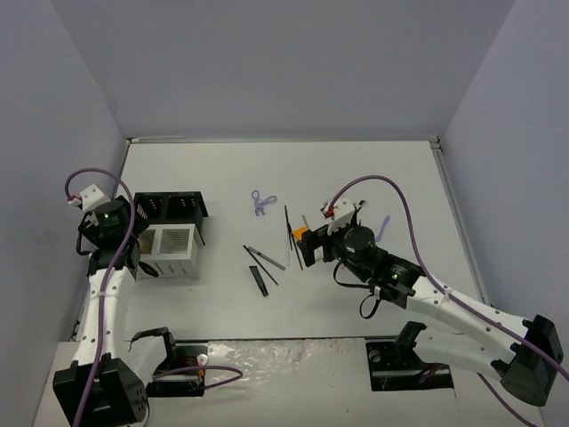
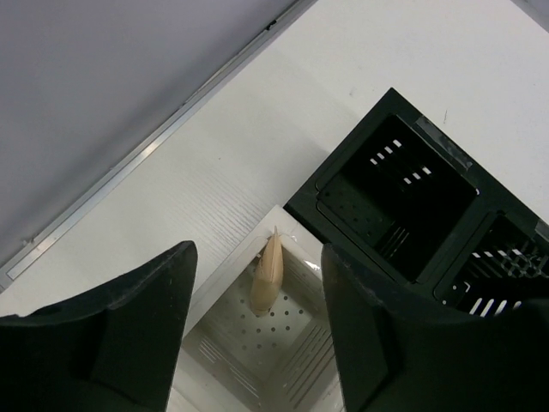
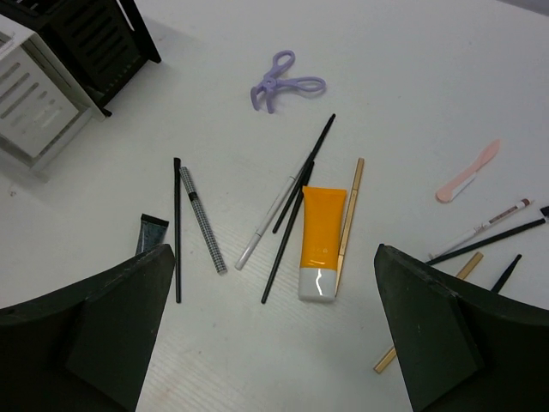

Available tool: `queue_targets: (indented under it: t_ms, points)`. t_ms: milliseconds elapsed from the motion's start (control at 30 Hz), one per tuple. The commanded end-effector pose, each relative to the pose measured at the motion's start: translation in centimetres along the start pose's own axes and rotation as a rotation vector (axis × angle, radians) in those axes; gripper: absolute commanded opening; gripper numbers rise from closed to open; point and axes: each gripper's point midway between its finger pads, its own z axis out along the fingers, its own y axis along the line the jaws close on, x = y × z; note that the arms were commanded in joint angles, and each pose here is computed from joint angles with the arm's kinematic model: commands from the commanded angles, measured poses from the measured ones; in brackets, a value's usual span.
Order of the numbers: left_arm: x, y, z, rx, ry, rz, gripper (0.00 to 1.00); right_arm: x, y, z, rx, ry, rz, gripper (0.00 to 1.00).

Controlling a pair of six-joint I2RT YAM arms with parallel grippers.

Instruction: Organize the makeup

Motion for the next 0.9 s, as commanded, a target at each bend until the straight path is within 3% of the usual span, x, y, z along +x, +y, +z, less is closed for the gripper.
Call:
queue_targets:
  t_ms: [0,133,300,533,633,867]
  points:
    - [-5.0,-1.3,-2.0,0.042,-0.087,-0.069,0.8,-0.2,-1.7,1.0,0.11,0.033,0.074,1.0]
    - [-6.0,-2.8,-4.2,0.134,-0.03,-0.022,0.95,3.4,-3.4,2.6,0.167,0.182,0.12,0.95]
    - [-5.9,-7.6,-7.1,0.401,0.059,0.035,0.97,6.7,-3.6,4.1,0.177,0.318,0.133,0.87]
    - [-1.0,-14.8,-11.5,0.691,0.186,0.248,0.97,9.9,-3.1,6.0,0.162,0.451,0.089,0.79]
    - [0.7,-15.9,-12.2,0.729,0.203,0.324,0.97,11.4,-3.3,6.6,0.169,0.51,0.069,0.76]
    - [2.5,-15.8,-11.7,0.738,0.227,0.317,0.97,12.1,-4.1,7.0,0.223,0.534,0.041,0.68]
